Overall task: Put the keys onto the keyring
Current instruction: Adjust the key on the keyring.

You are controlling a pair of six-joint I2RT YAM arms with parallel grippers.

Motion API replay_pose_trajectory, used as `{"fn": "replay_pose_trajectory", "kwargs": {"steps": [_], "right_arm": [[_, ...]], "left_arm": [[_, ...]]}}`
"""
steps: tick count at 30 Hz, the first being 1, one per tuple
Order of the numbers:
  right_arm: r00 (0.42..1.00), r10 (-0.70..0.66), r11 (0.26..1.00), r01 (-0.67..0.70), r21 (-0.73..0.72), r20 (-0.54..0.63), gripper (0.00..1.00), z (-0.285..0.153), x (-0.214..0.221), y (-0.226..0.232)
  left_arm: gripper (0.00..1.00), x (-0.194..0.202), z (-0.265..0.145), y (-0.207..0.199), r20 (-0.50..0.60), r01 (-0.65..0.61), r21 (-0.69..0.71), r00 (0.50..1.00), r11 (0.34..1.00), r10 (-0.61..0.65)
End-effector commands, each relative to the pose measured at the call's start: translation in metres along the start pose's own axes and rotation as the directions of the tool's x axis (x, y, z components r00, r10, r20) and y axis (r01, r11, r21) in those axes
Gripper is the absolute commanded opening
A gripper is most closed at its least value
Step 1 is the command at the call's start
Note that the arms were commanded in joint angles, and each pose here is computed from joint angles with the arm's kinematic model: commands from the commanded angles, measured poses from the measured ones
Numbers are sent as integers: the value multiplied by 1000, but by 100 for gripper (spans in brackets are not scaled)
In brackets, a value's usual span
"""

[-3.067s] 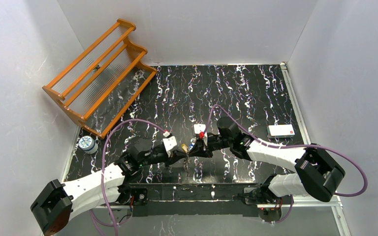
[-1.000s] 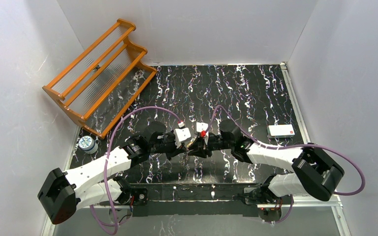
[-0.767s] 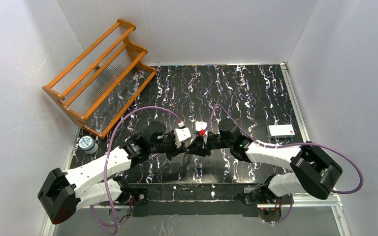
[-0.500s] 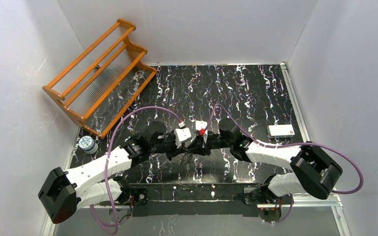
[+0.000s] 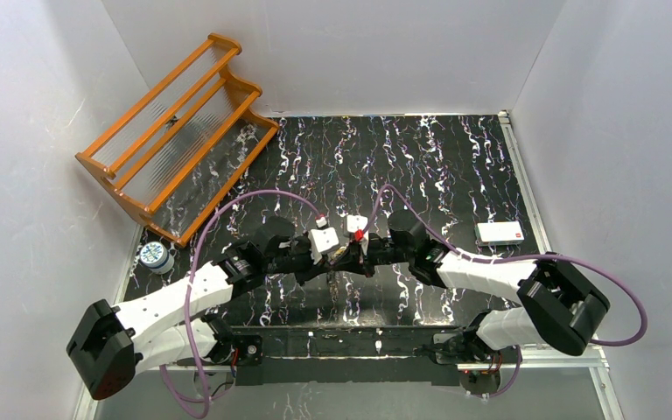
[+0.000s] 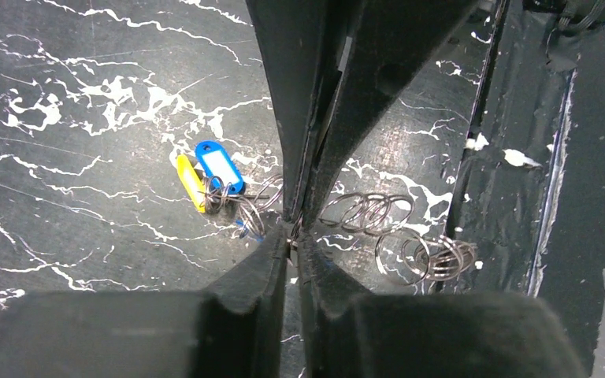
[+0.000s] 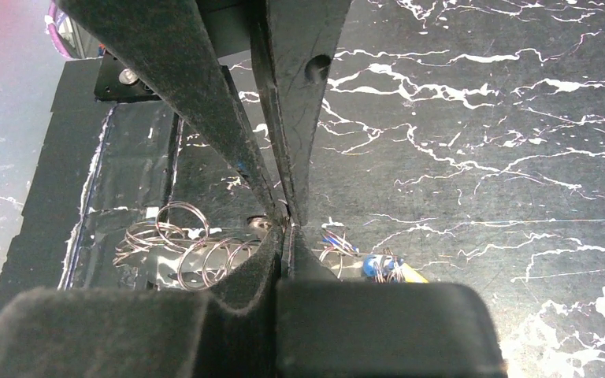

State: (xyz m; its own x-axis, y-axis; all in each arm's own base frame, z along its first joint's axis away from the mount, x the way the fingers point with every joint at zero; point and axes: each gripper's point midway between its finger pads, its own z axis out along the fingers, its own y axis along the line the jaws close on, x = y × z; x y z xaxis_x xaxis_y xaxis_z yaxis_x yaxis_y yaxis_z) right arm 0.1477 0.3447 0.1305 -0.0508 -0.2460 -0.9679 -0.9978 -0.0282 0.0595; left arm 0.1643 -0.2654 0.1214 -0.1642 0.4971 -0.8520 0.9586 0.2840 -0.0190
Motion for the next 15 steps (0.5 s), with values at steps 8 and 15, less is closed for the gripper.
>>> {"fn": "replay_pose_trajectory", "kwargs": {"steps": [8,15], "right_arm": [[979,-120,993,121,1,163,1,-10,-40,11],[962,-176,982,186,-33,207,1,-16,-38,24]], "left_arm": [[29,-24,-26,-1,238,2,-99,971,995,22],[28,-35,-44,-10,413,-46,-128,906,991,95]]}}
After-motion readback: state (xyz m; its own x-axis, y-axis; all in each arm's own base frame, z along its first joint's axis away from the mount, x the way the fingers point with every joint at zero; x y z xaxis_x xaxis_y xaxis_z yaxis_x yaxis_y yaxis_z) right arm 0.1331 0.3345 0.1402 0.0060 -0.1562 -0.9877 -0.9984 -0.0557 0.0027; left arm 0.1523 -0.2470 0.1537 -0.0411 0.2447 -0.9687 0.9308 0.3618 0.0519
